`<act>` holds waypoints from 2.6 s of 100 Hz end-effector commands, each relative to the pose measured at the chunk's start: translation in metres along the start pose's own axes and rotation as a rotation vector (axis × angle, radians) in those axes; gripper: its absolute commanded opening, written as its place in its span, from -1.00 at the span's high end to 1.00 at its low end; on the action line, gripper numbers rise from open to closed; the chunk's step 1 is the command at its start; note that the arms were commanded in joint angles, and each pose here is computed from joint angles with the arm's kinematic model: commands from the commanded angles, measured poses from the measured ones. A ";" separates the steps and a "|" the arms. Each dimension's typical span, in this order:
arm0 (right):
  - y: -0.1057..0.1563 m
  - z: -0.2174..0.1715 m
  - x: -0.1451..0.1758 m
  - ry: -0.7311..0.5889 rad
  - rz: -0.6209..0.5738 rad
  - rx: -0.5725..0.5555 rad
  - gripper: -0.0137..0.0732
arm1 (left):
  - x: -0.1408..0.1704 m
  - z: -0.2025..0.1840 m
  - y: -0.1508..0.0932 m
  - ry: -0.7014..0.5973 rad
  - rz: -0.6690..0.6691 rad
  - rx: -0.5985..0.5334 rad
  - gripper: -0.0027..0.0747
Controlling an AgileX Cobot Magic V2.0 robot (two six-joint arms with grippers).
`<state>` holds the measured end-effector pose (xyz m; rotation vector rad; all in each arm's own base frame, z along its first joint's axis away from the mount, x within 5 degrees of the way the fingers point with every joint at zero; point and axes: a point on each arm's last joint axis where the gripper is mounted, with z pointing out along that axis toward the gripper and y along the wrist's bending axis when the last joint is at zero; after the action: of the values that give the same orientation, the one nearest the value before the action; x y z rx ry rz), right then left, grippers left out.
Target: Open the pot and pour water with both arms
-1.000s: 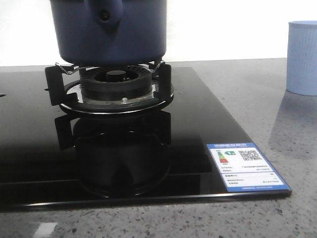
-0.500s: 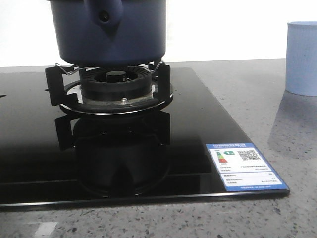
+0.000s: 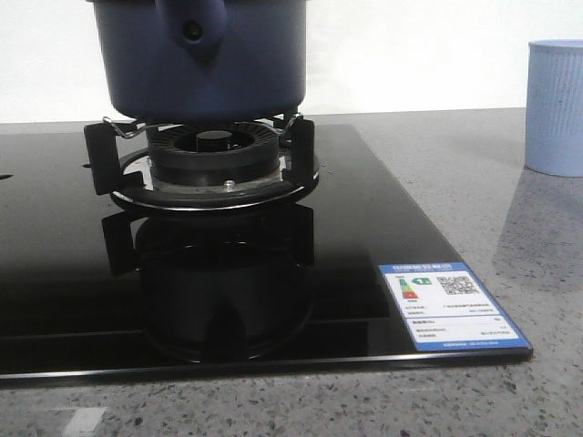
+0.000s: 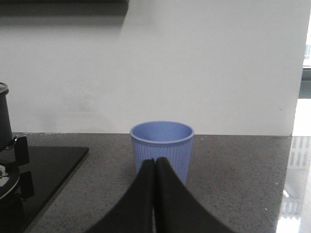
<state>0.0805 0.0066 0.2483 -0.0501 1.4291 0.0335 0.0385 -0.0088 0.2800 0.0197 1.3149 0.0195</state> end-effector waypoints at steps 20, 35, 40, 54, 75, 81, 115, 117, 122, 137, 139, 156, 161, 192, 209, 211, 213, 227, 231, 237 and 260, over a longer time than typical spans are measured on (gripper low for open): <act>-0.001 0.000 -0.006 -0.009 0.003 0.017 0.85 | 0.000 -0.002 -0.005 -0.005 -0.039 0.053 0.98; -0.001 0.000 -0.006 -0.009 0.003 0.017 0.85 | 0.001 -0.002 -0.006 -0.002 -0.039 0.065 0.98; -0.001 0.000 -0.006 -0.009 0.003 0.017 0.85 | 0.001 -0.002 -0.006 -0.002 -0.039 0.065 0.98; -0.001 0.000 -0.006 -0.009 0.003 0.017 0.85 | 0.001 -0.002 -0.006 -0.002 -0.039 0.065 0.98; -0.001 0.000 -0.006 -0.009 0.003 0.017 0.85 | 0.001 -0.002 -0.006 -0.002 -0.039 0.065 0.98; -0.001 0.000 -0.006 -0.009 0.003 0.017 0.85 | 0.001 -0.002 -0.006 -0.002 -0.039 0.065 0.98; -0.001 0.000 -0.006 -0.009 0.003 0.017 0.85 | 0.003 -0.002 0.003 0.022 0.004 -0.026 0.98; -0.001 0.000 -0.006 -0.009 0.003 0.017 0.85 | 0.004 -0.002 0.003 0.027 0.003 -0.036 0.98; -0.001 0.000 -0.006 -0.009 0.003 0.017 0.85 | 0.006 -0.002 0.007 0.047 -0.038 -0.072 0.98; -0.001 0.000 -0.006 -0.009 0.003 0.017 0.85 | 0.024 -0.002 0.013 0.098 -0.045 -0.144 0.98; -0.001 0.000 -0.006 -0.009 0.003 0.017 0.85 | 0.028 -0.002 0.014 0.104 -0.053 -0.147 0.98; -0.001 0.000 -0.006 -0.009 0.003 0.017 0.85 | 0.061 -0.002 0.013 0.101 -0.096 -0.121 0.98; -0.001 0.000 -0.006 -0.009 0.003 0.017 0.85 | 0.067 -0.002 0.012 0.109 -0.102 -0.094 0.98; -0.001 0.000 -0.006 -0.010 0.003 0.015 0.85 | 0.071 -0.003 0.010 0.152 -0.129 -0.073 0.98; -0.001 0.000 -0.006 -0.010 0.003 0.015 0.85 | 0.071 -0.003 0.010 0.152 -0.129 -0.073 0.98; -0.001 0.000 -0.006 -0.010 0.003 0.015 0.85 | 0.071 -0.003 0.010 0.152 -0.129 -0.073 0.98; -0.001 0.000 -0.006 -0.010 0.003 0.015 0.85 | 0.071 -0.003 0.010 0.152 -0.129 -0.073 0.98; -0.001 0.000 -0.006 -0.010 0.003 0.015 0.85 | 0.071 -0.003 0.010 0.152 -0.129 -0.073 0.98; -0.001 0.000 -0.006 -0.010 0.003 0.015 0.85 | 0.071 -0.003 0.010 0.152 -0.129 -0.073 0.98; -0.001 0.000 -0.006 -0.010 0.003 0.015 0.85 | 0.071 -0.003 0.010 0.152 -0.129 -0.073 0.98; -0.001 0.000 -0.006 -0.010 0.003 0.015 0.85 | 0.071 -0.003 0.010 0.152 -0.129 -0.073 0.98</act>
<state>0.0801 0.0022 0.2428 -0.0102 1.4763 -0.0043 0.0560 0.0038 0.2056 -0.1295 1.5572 -0.0219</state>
